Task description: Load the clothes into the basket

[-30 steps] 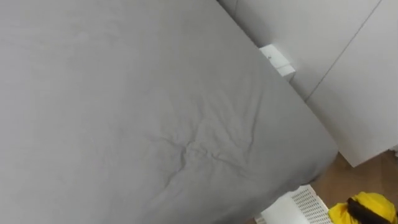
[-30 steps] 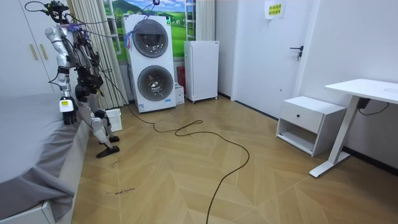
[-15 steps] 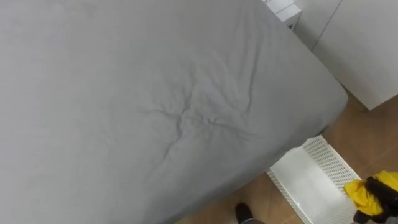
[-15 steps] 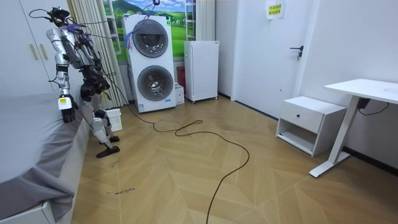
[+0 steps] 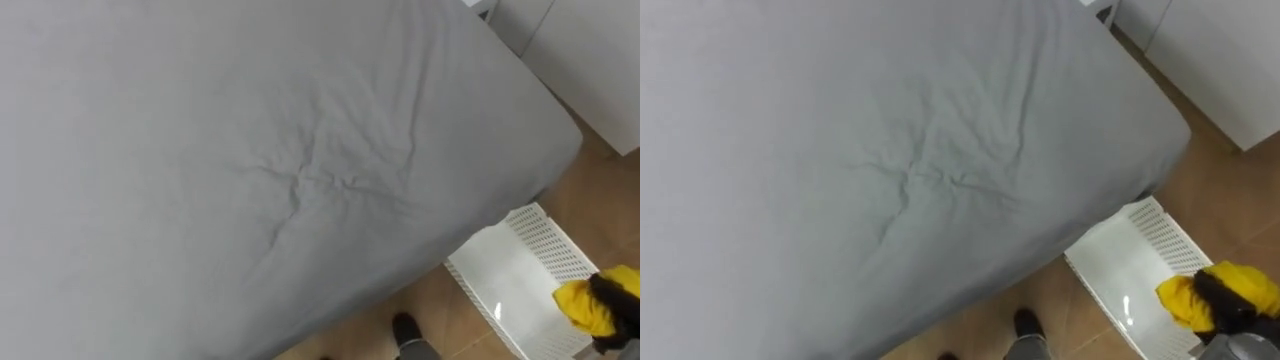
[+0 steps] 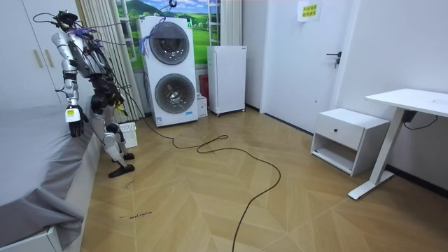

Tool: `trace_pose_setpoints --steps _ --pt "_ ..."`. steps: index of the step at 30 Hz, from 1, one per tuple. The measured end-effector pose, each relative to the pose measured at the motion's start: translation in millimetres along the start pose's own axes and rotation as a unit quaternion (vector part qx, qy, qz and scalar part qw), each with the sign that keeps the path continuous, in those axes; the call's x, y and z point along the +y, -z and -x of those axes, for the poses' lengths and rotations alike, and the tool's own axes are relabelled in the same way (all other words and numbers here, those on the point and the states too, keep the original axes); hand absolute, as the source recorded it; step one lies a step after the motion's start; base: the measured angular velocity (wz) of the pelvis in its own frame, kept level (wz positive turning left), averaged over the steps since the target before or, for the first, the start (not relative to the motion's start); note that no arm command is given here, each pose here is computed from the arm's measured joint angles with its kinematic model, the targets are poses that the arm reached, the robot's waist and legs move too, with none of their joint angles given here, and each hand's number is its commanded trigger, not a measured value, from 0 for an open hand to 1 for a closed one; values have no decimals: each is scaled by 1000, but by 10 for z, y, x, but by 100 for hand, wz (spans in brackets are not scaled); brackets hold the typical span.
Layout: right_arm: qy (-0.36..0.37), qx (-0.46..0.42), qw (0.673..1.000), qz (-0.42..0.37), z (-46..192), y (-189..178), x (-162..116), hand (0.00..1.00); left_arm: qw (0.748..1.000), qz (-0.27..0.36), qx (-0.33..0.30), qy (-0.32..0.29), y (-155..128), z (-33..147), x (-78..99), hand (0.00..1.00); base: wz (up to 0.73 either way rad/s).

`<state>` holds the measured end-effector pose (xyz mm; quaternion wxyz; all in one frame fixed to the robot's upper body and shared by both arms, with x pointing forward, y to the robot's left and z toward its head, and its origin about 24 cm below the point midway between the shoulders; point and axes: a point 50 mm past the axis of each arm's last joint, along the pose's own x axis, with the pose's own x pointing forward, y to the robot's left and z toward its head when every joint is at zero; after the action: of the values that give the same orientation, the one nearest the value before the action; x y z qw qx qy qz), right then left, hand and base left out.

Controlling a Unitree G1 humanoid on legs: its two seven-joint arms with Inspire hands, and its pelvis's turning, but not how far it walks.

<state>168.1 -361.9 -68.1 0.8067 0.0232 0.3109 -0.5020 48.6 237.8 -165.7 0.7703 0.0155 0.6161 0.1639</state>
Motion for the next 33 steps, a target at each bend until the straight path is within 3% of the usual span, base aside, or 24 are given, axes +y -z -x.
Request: trace_pose_setpoints --steps 11,23,29,33 --pt "19 -12 1000 -13 -41 -51 -134 0 1000 1 -3 2 9 4 0 0 2" --pt "33 4 999 -19 -37 64 -242 0 1000 -3 -18 -11 15 13 141 0 15" --pt "37 22 999 0 -2 252 -349 0 1000 -3 -17 -9 118 43 164 0 20" --pt "26 62 998 20 107 579 -369 0 1000 -5 -20 -13 160 59 203 0 18"
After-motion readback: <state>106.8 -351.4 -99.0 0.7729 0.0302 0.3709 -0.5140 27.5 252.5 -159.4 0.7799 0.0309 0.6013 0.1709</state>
